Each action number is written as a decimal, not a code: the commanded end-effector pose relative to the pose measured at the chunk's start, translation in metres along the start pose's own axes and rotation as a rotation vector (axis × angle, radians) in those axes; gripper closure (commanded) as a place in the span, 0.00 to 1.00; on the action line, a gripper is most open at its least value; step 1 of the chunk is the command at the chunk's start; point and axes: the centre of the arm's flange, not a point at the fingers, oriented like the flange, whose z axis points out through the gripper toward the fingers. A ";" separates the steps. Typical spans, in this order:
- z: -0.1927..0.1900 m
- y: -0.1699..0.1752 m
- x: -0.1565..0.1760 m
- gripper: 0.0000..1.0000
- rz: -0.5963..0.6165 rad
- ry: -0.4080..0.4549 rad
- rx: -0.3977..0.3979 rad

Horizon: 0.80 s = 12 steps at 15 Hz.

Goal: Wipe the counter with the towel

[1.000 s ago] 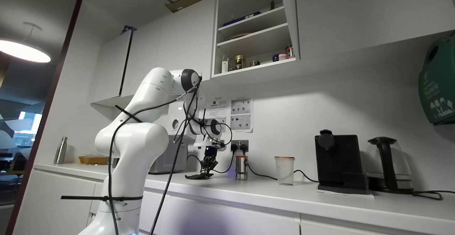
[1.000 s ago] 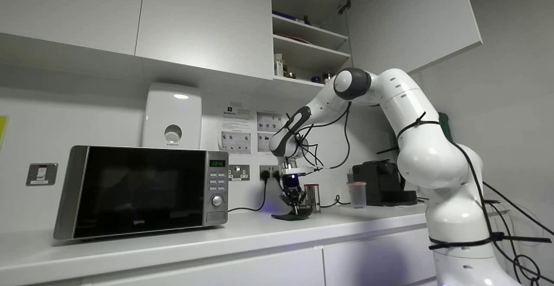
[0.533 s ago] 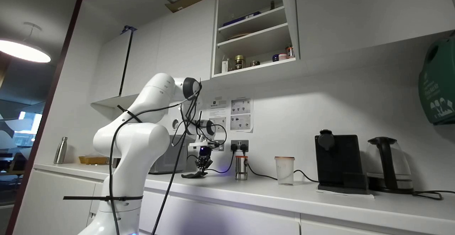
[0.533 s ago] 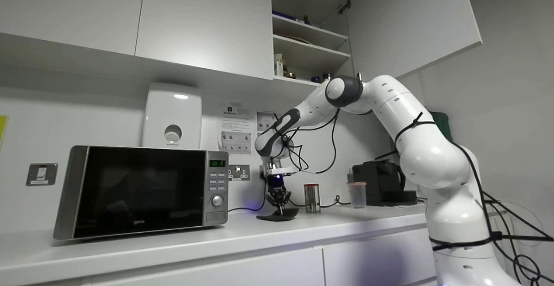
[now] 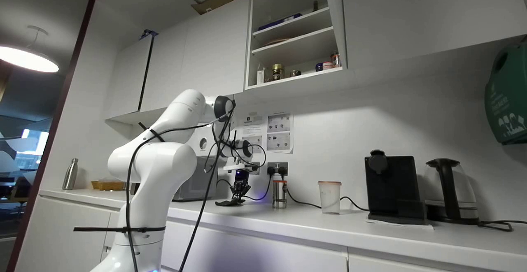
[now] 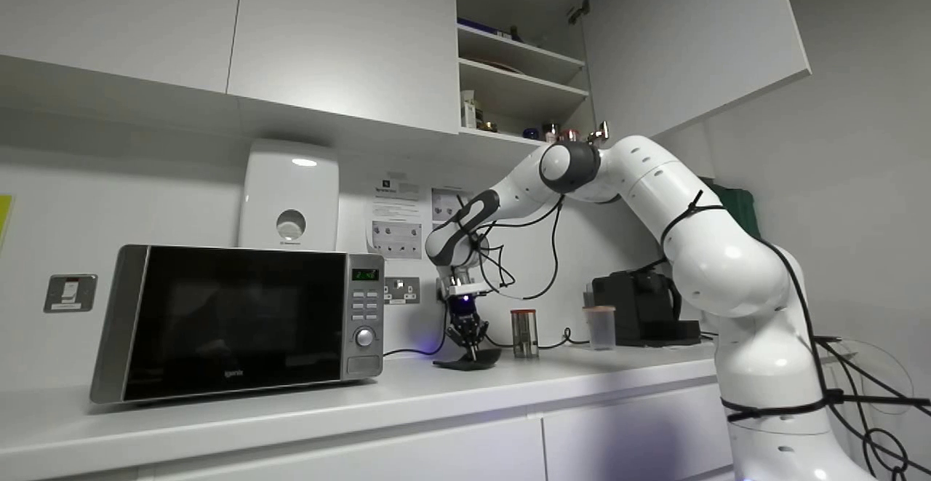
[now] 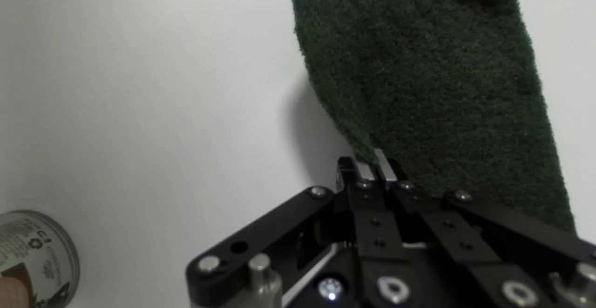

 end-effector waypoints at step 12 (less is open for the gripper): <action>-0.012 -0.099 0.002 0.99 -0.154 -0.028 -0.035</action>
